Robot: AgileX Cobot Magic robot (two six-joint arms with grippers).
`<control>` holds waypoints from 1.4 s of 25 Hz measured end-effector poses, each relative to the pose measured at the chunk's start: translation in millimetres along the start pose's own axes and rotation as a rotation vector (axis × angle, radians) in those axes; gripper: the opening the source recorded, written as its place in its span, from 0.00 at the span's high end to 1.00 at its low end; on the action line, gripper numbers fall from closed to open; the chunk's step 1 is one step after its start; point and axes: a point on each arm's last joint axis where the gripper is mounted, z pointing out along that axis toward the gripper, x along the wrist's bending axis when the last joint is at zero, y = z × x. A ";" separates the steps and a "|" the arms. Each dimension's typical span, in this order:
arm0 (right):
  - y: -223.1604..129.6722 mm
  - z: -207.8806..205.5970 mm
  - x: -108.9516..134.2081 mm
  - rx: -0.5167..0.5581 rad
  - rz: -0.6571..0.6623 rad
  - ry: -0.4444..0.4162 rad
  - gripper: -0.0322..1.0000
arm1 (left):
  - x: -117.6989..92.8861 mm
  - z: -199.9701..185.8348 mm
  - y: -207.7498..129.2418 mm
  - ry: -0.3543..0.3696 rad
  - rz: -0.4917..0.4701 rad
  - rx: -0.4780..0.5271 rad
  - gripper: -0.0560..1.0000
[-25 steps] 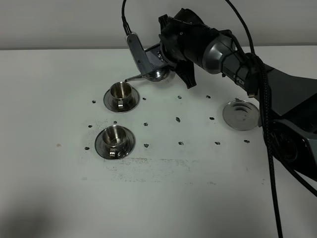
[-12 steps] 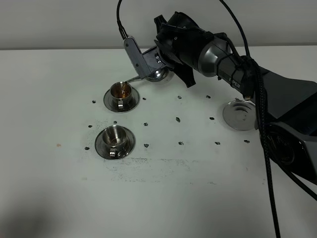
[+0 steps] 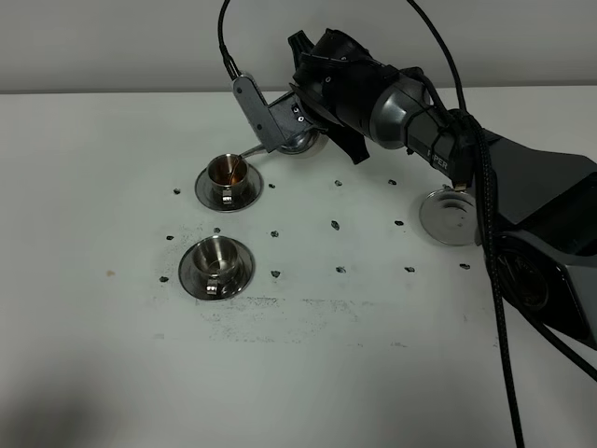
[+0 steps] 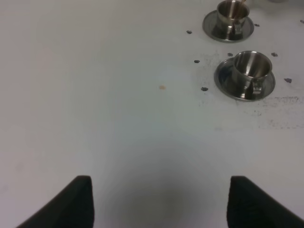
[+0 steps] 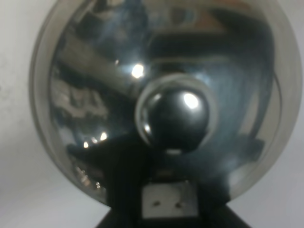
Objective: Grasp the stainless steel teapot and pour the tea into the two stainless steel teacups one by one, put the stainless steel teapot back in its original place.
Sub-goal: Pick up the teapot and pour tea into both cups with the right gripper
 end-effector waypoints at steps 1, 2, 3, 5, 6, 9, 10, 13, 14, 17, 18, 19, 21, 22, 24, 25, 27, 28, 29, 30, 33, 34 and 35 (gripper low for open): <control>-0.1 0.0 -0.1 0.002 -0.004 -0.001 0.77 | 0.0 0.0 0.0 0.000 0.000 0.000 0.40; -0.4 0.0 -0.2 0.004 -0.007 -0.003 0.77 | 0.0 0.0 0.0 0.000 0.000 0.000 0.40; -0.5 0.0 -0.5 0.006 -0.012 -0.006 0.77 | 0.0 0.0 0.0 0.000 0.000 0.000 0.40; -0.7 0.0 -1.2 0.008 -0.019 -0.013 0.77 | 0.0 0.0 0.0 0.000 0.000 0.000 0.40; -0.1 -0.4 -1.4 0.012 -0.025 -0.016 0.77 | 0.0 0.0 0.0 0.000 0.000 0.000 0.40; 1.5 -1.5 -2.9 0.021 -0.044 -0.032 0.77 | 0.0 0.0 0.0 0.000 0.000 0.000 0.40; 1.4 -1.6 -3.5 0.024 -0.049 -0.038 0.77 | 0.0 0.0 0.0 0.000 0.000 0.000 0.40; 1.1 -1.8 -4.5 0.031 -0.061 -0.049 0.77 | 0.0 0.0 0.0 0.000 0.000 0.000 0.40; 0.9 -1.8 -5.0 0.034 -0.065 -0.054 0.77 | 0.0 0.0 0.0 0.000 0.000 0.000 0.40; 0.2 -1.9 -6.0 0.043 -0.089 -0.064 0.77 | 0.0 0.0 0.0 0.000 0.000 0.000 0.40; 0.1 -1.9 -6.2 0.044 -0.100 -0.067 0.77 | 0.0 0.0 0.0 0.000 0.000 0.000 0.40; 0.1 -1.9 -6.5 0.045 -0.106 -0.070 0.77 | 0.0 0.0 0.0 0.000 0.000 0.000 0.40; 0.0 -2.0 -7.1 0.047 -0.117 -0.076 0.77 | 0.0 0.0 0.0 0.000 0.000 0.000 0.40; -0.1 -2.0 -7.3 0.047 -0.119 -0.079 0.77 | 0.0 0.0 0.0 0.000 0.000 0.000 0.40; -0.3 -2.0 -7.5 0.050 -0.123 -0.081 0.77 | 0.0 0.0 0.0 0.000 0.000 0.000 0.40; 0.1 -2.3 -7.7 0.052 -0.130 -0.082 0.77 | 0.0 0.0 0.0 0.000 0.000 0.000 0.40; 1.0 -2.8 -8.2 0.055 -0.140 -0.087 0.77 | 0.0 0.0 0.0 0.000 0.000 0.000 0.40; 1.5 -3.1 -8.6 0.056 -0.144 -0.092 0.77 | 0.0 0.0 0.0 0.000 0.000 0.000 0.40; 2.1 -3.4 -9.1 0.056 -0.150 -0.098 0.77 | 0.0 0.0 0.0 0.000 0.000 0.000 0.40; 3.2 -3.9 -9.8 0.055 -0.154 -0.105 0.77 | 0.0 0.0 0.0 0.000 0.000 0.000 0.40; 4.3 -4.3 -10.7 0.053 -0.160 -0.115 0.77 | 0.0 0.0 0.0 0.000 0.000 0.000 0.40; 4.3 -4.3 -10.7 0.052 -0.160 -0.116 0.77 | 0.0 0.0 0.0 0.000 0.000 0.000 0.40; 4.3 -4.3 -10.7 0.052 -0.160 -0.116 0.77 | 0.0 0.0 0.0 0.000 0.000 0.000 0.40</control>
